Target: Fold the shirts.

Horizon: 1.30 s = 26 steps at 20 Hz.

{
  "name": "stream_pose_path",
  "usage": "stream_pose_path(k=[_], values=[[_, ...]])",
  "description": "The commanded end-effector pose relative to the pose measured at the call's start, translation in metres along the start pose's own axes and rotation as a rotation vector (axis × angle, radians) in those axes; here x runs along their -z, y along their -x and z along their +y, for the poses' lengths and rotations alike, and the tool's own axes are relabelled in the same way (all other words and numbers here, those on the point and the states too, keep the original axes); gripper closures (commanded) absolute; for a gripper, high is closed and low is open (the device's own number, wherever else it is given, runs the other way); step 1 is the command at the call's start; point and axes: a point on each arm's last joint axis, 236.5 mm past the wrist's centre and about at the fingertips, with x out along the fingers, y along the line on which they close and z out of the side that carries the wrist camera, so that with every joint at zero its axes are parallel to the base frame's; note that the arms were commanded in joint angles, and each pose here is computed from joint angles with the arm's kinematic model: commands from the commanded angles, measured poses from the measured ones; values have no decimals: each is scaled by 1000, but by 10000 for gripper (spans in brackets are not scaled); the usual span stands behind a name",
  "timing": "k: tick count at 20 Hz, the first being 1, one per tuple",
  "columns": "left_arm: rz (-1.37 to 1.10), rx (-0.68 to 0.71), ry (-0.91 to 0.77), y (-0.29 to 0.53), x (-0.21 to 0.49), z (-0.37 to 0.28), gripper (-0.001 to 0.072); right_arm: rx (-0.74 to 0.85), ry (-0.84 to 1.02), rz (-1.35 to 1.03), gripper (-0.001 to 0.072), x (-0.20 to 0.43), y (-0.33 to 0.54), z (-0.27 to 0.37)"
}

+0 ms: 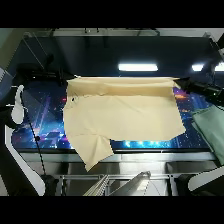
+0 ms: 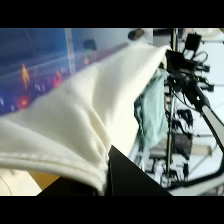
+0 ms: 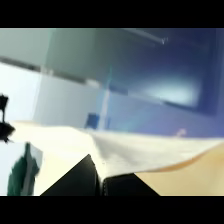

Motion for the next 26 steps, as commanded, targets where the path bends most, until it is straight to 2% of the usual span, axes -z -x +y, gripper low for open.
stream_pose_path(k=[1, 3, 8, 11, 12, 13, 14, 15, 16, 17, 20, 23, 26], values=[[141, -43, 51, -3, 33, -2, 689, 79, -27, 215, 691, 51, 6, -19], [200, -171, 78, -4, 46, 13, 688, 126, -40, 278, 691, 66, 11, -30], [288, -372, 217, 9, 72, 49, 688, 264, -62, 372, 691, 88, 26, -60], [294, -386, 223, 9, 73, 51, 688, 278, -57, 374, 689, 88, 27, -64], [301, -386, 224, 7, 75, 51, 687, 272, -59, 370, 638, 87, 26, -62], [313, -383, 230, 8, 77, 49, 685, 272, -74, 365, 493, 87, 26, -62], [322, -383, 247, 7, 80, 48, 611, 272, -80, 366, 455, 87, 26, -61], [335, -382, 264, 7, 83, 46, 365, 280, -86, 367, 455, 87, 30, -61], [347, -380, 279, 8, 86, 44, 158, 293, -88, 364, 455, 85, 33, -61], [340, -383, 308, 10, 86, 44, -13, 312, -82, 359, 454, 81, 40, -58], [300, -387, 378, 20, 82, 39, -6, 374, -38, 326, 455, 63, 63, -40], [255, -411, 339, 37, 76, 19, -6, 460, 7, 293, 455, 48, 94, -18], [184, -544, 298, 78, 77, 3, -6, 564, -8, 308, 455, 53, 125, -6]])
